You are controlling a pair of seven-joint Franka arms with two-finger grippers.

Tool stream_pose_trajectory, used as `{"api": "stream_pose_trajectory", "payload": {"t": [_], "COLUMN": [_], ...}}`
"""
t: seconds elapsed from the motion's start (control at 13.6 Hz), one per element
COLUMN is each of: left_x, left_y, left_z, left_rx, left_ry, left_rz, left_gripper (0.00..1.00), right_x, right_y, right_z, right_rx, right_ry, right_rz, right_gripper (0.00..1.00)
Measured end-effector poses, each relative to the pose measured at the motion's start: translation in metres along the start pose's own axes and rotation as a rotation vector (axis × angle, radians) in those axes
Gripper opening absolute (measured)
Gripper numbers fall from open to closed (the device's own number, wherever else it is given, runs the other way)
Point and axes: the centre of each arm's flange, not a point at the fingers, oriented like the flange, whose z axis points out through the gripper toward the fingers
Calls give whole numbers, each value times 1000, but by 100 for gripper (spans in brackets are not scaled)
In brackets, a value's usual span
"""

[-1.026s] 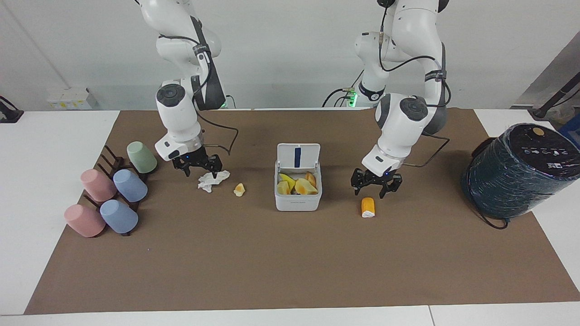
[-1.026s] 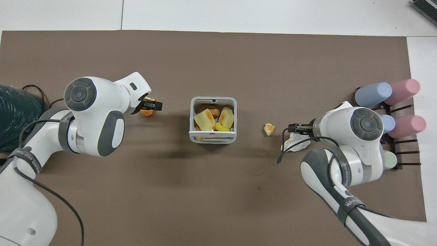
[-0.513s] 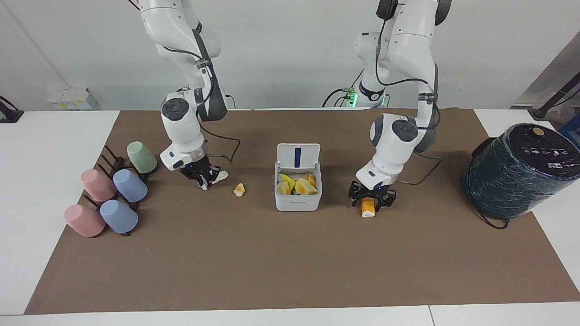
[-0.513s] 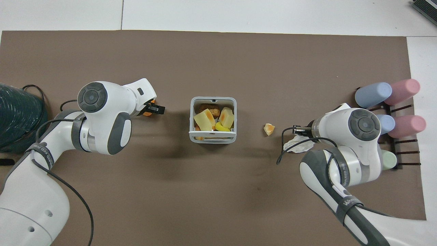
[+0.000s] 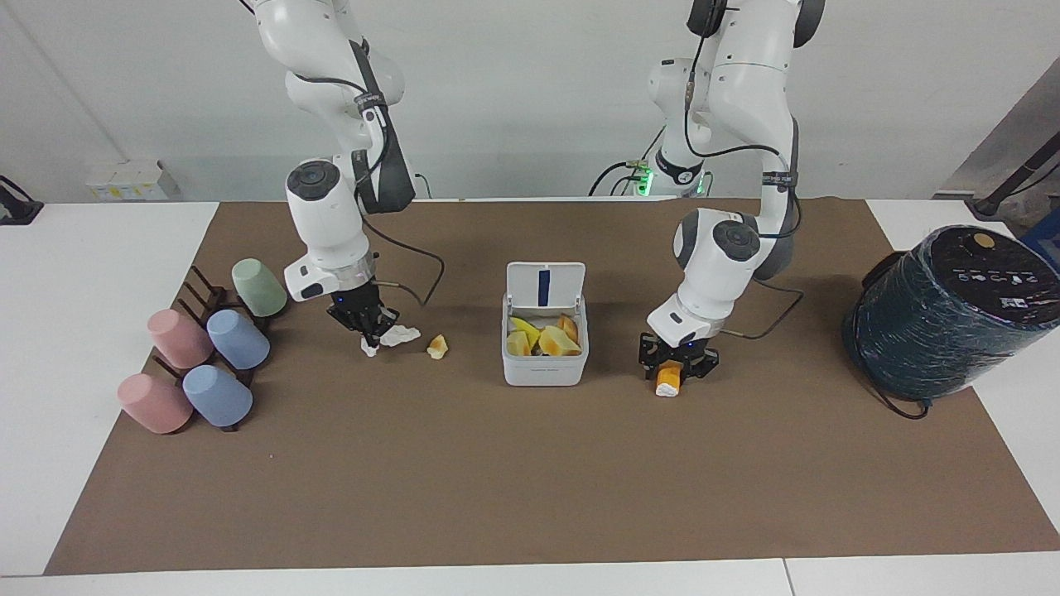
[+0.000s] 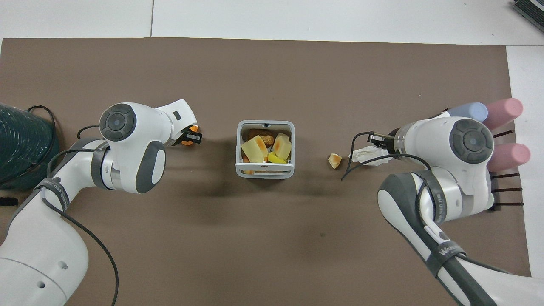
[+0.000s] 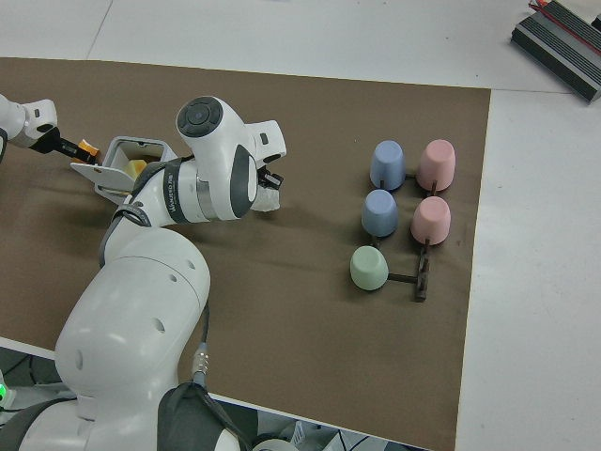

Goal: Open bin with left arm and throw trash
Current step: 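Grasp the crumpled white paper with the right gripper and lift it, then drop the paper into the bin with the right gripper while the left gripper withdraws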

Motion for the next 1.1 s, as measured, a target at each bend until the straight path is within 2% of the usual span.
{"api": "stream_pose_trajectory", "payload": {"t": [0.29, 0.59, 0.81, 1.1], "left_x": [11, 57, 75, 64], "left_y": [6, 41, 94, 186], "left_z": [-12, -85, -145, -146], "left_rx": [-5, -28, -45, -69], "left_ry": [6, -37, -45, -50], "left_rz": [-63, -159, -232, -279], "left_gripper": [40, 40, 40, 40], "right_x": [22, 26, 20, -4], "right_y": [-34, -83, -126, -172], "right_z": [-45, -62, -62, -55], "right_rx": [93, 179, 208, 237], "right_ry": [-4, -2, -10, -20], "right_rz": [116, 211, 249, 272], "right_gripper": [1, 1, 1, 1]}}
